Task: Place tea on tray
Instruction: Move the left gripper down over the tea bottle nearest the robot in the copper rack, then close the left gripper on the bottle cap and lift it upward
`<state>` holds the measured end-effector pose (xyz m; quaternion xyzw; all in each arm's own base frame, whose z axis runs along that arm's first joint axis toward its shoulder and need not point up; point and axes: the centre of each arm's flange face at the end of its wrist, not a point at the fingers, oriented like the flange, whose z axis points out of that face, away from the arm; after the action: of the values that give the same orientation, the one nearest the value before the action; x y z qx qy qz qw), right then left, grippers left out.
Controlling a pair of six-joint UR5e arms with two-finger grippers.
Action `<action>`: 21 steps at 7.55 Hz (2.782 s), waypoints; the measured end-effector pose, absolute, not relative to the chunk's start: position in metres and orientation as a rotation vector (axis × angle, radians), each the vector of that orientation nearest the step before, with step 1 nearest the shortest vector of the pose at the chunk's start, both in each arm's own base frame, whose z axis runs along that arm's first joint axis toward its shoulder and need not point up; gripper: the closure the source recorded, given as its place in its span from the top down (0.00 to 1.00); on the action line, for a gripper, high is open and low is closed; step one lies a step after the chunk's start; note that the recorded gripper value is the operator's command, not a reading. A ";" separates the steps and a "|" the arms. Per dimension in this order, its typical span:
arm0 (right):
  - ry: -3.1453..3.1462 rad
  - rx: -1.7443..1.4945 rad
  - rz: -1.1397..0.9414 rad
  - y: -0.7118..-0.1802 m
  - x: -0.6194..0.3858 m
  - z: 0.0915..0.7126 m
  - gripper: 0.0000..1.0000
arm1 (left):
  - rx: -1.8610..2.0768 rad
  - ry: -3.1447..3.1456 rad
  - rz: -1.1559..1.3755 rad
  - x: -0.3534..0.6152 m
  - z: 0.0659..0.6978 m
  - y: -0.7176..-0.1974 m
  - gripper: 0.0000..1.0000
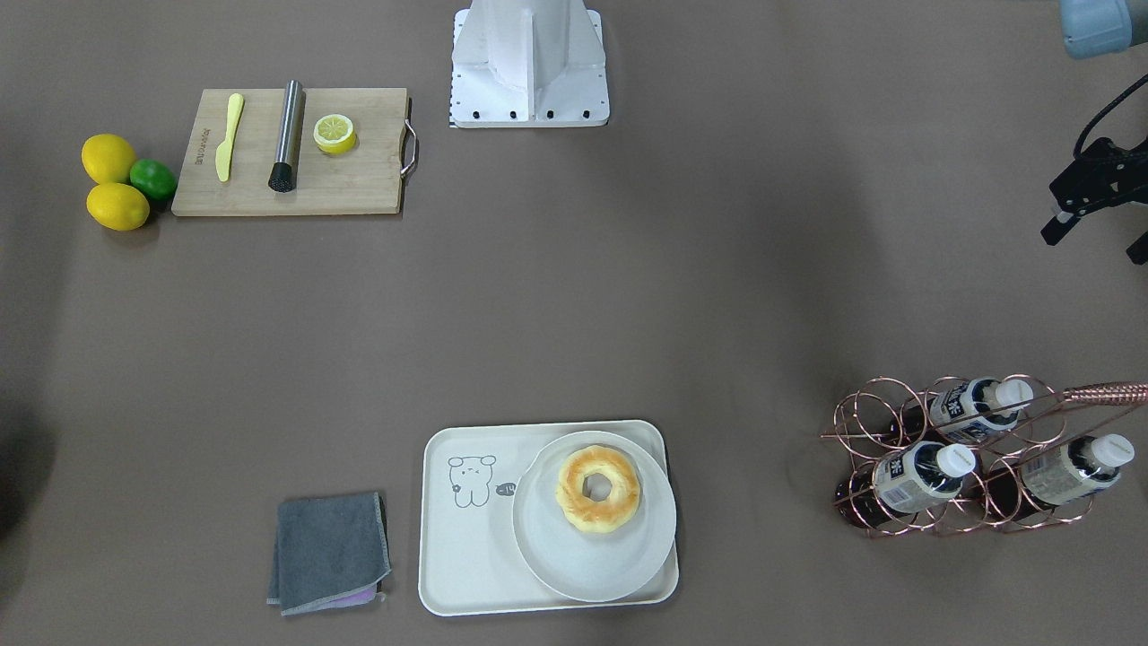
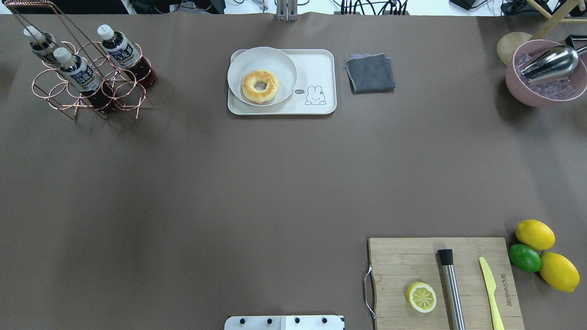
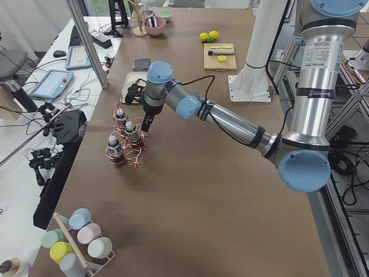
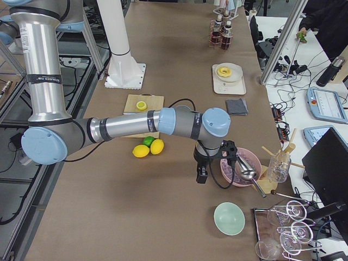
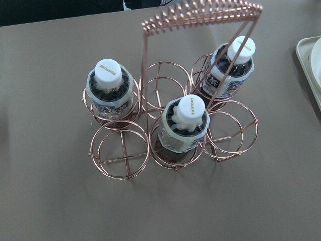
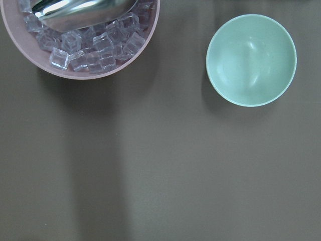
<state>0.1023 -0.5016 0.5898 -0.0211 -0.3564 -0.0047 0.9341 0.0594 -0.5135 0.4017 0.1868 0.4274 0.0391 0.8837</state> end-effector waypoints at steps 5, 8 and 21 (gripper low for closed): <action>-0.729 -0.045 -0.004 -0.500 0.104 0.592 1.00 | 0.417 0.851 0.026 0.092 0.404 -0.509 0.98; -0.730 -0.047 0.003 -0.499 0.105 0.591 1.00 | 0.438 0.778 -0.021 0.148 0.394 -0.534 0.98; -0.730 -0.042 0.004 -0.500 0.104 0.588 1.00 | 0.401 0.747 -0.093 0.181 0.399 -0.611 0.75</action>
<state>0.1044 -0.5004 0.5880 -0.0204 -0.3569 0.0020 0.9339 0.1811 -0.6109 0.3988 0.1945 0.3624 -0.0451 0.9104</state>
